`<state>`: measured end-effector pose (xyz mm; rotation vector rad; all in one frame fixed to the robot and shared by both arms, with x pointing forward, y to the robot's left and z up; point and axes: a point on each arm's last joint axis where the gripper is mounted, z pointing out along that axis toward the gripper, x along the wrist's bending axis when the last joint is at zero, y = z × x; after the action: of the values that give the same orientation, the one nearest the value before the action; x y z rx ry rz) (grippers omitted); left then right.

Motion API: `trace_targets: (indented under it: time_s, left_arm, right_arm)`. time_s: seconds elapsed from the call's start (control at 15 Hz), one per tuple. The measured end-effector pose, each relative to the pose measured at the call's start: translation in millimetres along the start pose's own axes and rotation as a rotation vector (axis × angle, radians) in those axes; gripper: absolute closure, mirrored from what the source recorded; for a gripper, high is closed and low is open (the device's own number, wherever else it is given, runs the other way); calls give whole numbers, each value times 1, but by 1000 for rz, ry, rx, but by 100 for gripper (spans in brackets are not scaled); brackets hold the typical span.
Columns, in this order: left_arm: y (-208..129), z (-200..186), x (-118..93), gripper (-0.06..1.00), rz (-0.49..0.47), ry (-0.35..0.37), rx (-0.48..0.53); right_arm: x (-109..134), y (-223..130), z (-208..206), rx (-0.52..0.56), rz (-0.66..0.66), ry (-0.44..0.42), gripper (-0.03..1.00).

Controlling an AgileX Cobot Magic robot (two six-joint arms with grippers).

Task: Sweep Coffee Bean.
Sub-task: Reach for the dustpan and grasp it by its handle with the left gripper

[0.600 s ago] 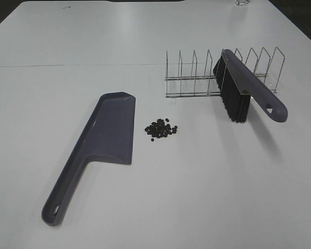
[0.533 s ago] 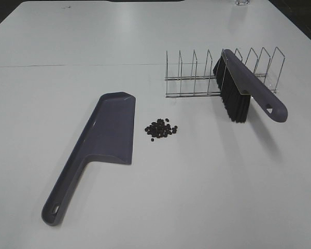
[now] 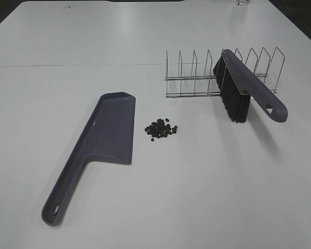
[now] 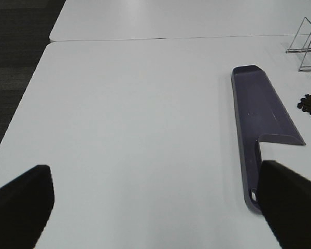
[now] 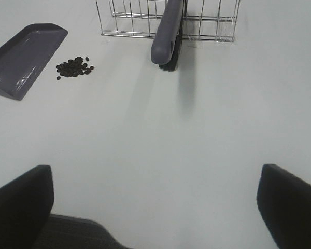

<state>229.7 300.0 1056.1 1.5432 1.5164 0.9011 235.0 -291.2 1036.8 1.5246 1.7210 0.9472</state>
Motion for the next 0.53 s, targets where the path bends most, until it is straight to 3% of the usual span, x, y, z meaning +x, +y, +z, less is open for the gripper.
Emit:
trace_targets:
  time_s: [0.53]
  left_arm:
    - [0, 0, 0, -5, 0, 0, 0]
  right_arm:
    - [0, 0, 0, 0, 0, -1, -1]
